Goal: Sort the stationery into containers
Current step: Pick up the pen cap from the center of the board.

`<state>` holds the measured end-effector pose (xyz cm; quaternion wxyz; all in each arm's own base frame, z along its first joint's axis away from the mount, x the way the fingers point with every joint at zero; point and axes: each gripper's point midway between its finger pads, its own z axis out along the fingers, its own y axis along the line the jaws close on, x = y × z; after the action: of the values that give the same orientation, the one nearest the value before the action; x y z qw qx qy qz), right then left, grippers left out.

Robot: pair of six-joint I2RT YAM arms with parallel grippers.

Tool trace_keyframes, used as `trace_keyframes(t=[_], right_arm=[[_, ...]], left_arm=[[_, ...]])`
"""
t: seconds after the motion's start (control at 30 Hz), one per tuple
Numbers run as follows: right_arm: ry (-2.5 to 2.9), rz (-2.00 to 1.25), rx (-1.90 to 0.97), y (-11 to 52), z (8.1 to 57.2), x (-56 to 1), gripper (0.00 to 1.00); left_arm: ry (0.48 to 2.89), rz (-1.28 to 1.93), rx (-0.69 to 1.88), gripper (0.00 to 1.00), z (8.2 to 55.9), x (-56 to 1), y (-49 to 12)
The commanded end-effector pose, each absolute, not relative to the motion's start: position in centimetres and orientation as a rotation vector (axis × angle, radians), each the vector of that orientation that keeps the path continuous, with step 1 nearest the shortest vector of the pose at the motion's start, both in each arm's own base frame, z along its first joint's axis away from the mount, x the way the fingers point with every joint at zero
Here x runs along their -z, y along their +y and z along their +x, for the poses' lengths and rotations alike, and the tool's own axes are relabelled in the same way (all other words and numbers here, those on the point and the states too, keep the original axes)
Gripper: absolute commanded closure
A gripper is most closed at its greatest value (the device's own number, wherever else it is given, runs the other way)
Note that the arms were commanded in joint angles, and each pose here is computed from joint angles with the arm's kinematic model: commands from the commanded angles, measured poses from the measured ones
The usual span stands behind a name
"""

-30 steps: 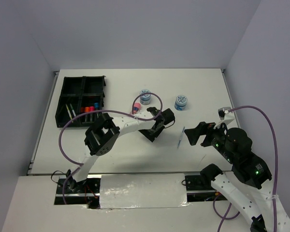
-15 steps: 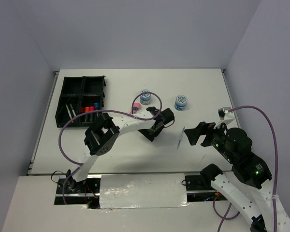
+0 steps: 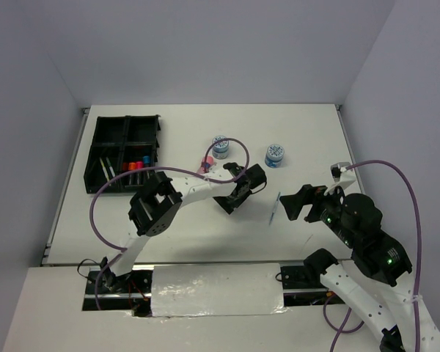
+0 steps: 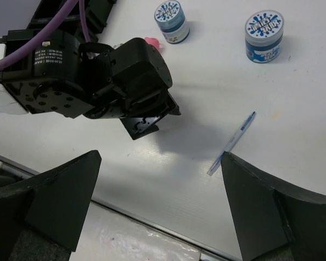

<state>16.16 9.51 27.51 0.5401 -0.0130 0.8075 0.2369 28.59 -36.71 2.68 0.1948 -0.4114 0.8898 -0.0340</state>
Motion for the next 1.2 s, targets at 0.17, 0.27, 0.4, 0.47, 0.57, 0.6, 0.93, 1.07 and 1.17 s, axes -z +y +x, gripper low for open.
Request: trace_keyframes(t=[0.17,0.27,0.4,0.47,0.57,0.6,0.93,1.07,1.17], right_arm=[[1.893,-0.031,-0.556,9.6,16.7,-28.5,0.0],[1.893,-0.029,-0.562,9.7,16.8,-28.6,0.0],[1.898,-0.031,-0.568,9.9,16.9,-28.6,0.0],[1.898,-0.032,-0.574,10.0,16.9,-28.7,0.0],[1.902,-0.03,-0.572,10.0,17.0,-28.5,0.0],[1.904,-0.032,-0.572,10.1,17.0,-28.5,0.0],[1.901,-0.026,-0.573,9.9,16.8,-28.6,0.0],[1.901,-0.022,-0.571,9.8,16.8,-28.5,0.0],[1.901,-0.026,-0.575,9.9,16.7,-28.5,0.0]], left_arm=[[2.575,-0.8,-0.063,0.28,28.9,-1.1,-34.5],[2.591,-0.725,-0.086,0.29,29.0,-0.9,-34.3],[2.611,-0.735,-0.124,0.31,28.4,-0.1,-33.9],[2.626,-0.734,-0.109,0.31,28.0,0.2,-34.0],[2.623,-0.744,-0.104,0.3,27.8,0.1,-34.3],[2.622,-0.743,-0.095,0.3,27.9,0.0,-34.6],[2.632,-0.742,-0.157,0.3,26.7,0.4,-34.5],[2.633,-0.737,-0.144,0.32,26.4,0.0,-35.0],[2.632,-0.72,-0.146,0.32,26.4,-0.3,-35.3]])
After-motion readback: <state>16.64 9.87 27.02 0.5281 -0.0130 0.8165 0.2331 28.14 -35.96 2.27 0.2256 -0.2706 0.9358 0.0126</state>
